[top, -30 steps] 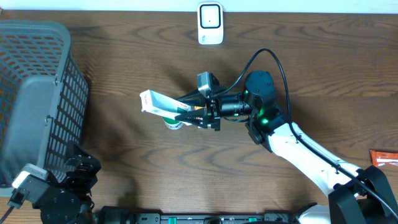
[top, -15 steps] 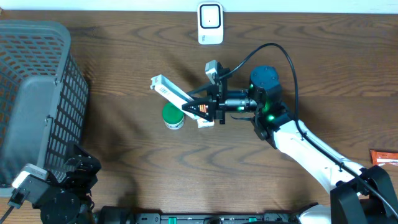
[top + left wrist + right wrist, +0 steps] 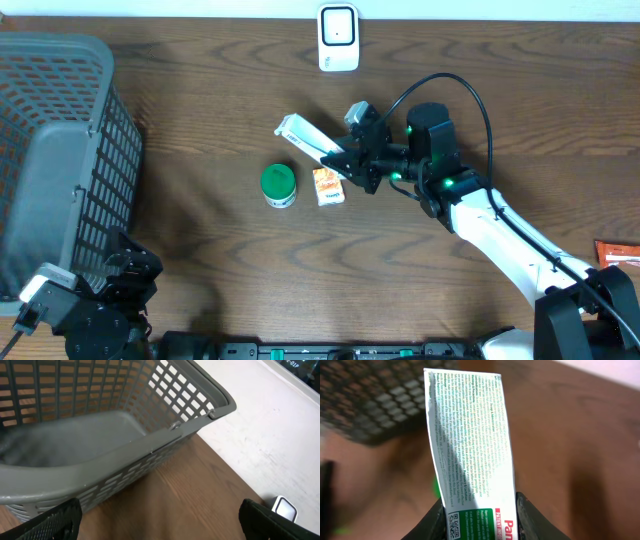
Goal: Scan the item barcode
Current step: 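Hold the Panadol box barcode against the scanner face, then carry the Panadol box to the right side and release it, then reach the right gripper toward the small orange box, then close the right gripper on the small orange box and lift it, then carry the orange box up to the white barcode scanner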
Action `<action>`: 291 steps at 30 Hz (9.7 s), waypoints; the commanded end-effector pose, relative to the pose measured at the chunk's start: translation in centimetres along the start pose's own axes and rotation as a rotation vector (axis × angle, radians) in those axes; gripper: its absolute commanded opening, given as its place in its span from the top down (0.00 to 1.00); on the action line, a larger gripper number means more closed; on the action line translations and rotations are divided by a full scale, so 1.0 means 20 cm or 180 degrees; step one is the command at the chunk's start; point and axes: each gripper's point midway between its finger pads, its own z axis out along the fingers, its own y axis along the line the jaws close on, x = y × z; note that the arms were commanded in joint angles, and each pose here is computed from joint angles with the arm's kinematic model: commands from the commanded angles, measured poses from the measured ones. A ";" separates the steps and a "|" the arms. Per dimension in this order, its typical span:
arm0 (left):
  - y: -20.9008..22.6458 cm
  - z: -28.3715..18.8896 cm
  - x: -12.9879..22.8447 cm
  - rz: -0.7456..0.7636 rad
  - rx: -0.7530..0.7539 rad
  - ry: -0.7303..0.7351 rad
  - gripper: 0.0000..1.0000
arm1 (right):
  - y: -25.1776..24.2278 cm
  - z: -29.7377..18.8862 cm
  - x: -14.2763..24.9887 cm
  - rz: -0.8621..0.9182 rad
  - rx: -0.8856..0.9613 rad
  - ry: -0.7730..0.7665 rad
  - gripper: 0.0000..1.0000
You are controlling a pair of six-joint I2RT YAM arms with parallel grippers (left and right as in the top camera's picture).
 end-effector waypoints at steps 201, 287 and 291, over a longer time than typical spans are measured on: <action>0.01 0.00 0.00 -0.0010 -0.0020 -0.0022 0.02 | -0.22 0.24 0.81 -0.2145 -0.0918 0.3372 0.01; 0.01 0.00 0.00 -0.0010 -0.0020 -0.0022 0.02 | -0.03 0.30 0.74 0.3195 0.1003 0.2992 0.99; 0.01 0.00 0.00 -0.0010 -0.0019 -0.0021 0.02 | 0.02 0.33 0.64 0.3316 0.0697 0.2858 0.99</action>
